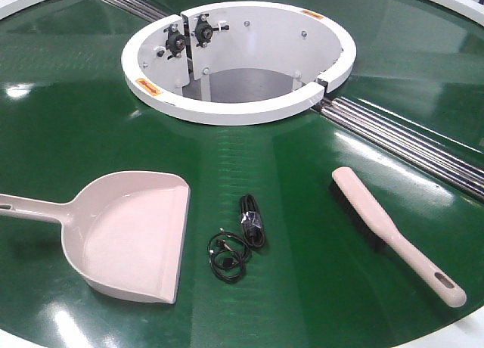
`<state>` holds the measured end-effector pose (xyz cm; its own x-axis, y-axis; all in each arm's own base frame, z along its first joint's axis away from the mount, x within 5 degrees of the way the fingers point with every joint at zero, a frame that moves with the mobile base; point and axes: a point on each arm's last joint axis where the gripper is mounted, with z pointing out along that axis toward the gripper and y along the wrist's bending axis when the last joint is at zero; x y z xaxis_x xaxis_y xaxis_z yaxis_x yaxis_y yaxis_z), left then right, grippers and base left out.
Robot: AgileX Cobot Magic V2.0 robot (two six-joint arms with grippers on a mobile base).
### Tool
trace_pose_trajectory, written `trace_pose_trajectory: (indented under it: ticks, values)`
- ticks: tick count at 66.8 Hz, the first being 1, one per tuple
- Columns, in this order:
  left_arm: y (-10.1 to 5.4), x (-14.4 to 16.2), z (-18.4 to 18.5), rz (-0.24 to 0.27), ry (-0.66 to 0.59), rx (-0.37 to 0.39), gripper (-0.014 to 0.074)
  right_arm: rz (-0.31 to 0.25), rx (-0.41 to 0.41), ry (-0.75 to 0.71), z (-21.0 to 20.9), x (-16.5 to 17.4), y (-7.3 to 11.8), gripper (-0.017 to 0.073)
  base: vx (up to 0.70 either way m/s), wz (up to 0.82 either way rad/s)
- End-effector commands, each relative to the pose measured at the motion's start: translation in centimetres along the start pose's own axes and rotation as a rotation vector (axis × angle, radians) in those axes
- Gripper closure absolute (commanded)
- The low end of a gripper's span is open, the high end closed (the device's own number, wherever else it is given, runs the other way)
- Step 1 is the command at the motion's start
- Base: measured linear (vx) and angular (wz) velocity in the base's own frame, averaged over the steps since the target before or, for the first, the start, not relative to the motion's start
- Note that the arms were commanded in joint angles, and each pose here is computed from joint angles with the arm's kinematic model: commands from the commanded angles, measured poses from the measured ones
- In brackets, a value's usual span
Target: Clean and inspect green conveyor with broom and dustpan
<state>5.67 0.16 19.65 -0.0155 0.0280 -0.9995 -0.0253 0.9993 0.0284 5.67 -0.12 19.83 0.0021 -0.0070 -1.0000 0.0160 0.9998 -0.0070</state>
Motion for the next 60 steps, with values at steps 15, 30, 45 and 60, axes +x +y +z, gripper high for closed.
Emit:
trace_pose_trajectory:
  ticks: [15,30,45,60]
  values:
    - [-0.05,-0.41,-0.09,-0.013,-0.075,0.007,0.0600,-0.013,-0.009,-0.084,-0.10,-0.66,0.08,0.0568,0.00,0.00]
    - [-0.05,-0.41,-0.09,-0.013,-0.075,0.007,0.0600,-0.013,-0.008,-0.083,-0.10,-0.65,0.08,0.0568,0.00,0.00]
    - [-0.05,-0.41,-0.09,-0.013,-0.075,0.007,0.0600,-0.013,-0.008,-0.083,-0.10,-0.65,0.08,0.0568,0.00,0.00]
    - [-0.05,-0.41,-0.09,-0.013,-0.075,0.007,0.0600,-0.013,-0.008,-0.083,-0.10,-0.65,0.08,0.0568,0.00,0.00]
